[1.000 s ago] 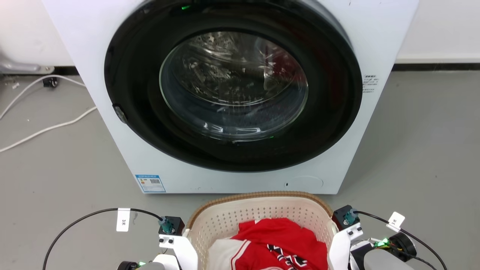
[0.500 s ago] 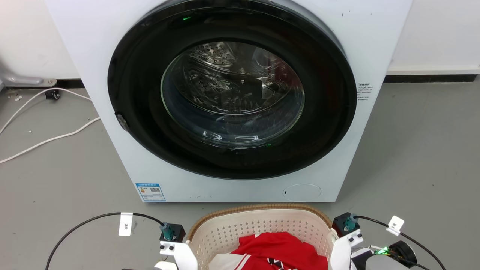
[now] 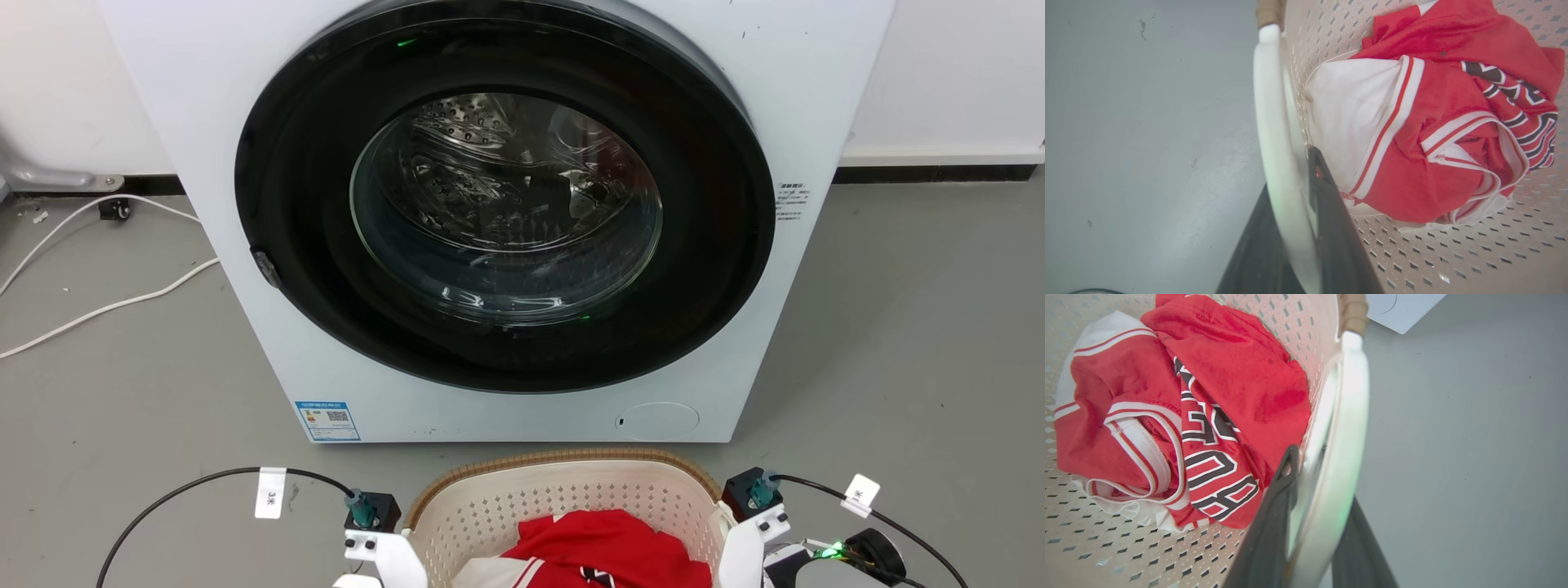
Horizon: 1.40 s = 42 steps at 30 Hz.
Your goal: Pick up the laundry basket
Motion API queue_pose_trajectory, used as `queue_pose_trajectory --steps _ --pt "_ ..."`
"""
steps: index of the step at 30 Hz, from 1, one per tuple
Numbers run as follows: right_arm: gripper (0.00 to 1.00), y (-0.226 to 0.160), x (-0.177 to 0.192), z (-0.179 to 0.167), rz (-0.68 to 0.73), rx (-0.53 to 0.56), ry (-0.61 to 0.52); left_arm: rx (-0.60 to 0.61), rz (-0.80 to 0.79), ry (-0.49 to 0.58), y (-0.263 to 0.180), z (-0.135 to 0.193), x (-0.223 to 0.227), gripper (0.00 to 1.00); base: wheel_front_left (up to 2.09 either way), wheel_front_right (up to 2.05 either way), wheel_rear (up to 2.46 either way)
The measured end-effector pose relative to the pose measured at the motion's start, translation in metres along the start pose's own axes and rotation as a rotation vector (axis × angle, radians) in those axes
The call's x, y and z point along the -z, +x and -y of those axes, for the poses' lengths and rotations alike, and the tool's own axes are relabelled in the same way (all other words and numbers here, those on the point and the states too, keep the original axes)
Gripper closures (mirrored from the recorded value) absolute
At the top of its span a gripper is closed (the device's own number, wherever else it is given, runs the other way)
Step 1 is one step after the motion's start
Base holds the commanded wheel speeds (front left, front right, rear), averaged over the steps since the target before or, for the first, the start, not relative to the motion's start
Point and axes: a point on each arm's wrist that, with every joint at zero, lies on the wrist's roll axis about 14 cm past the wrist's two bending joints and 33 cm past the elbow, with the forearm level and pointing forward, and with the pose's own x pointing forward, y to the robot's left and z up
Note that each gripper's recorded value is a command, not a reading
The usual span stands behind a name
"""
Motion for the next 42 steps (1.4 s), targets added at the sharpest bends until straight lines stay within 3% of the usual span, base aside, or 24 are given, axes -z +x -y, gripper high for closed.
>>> queue_pose_trajectory --steps 42 --pt "1.0 -0.0005 0.0009 -0.0033 -0.001 -0.015 0.003 -0.001 0.003 -0.013 -0.0025 -0.0024 0.0043 1.0 0.0 0.0 0.0"
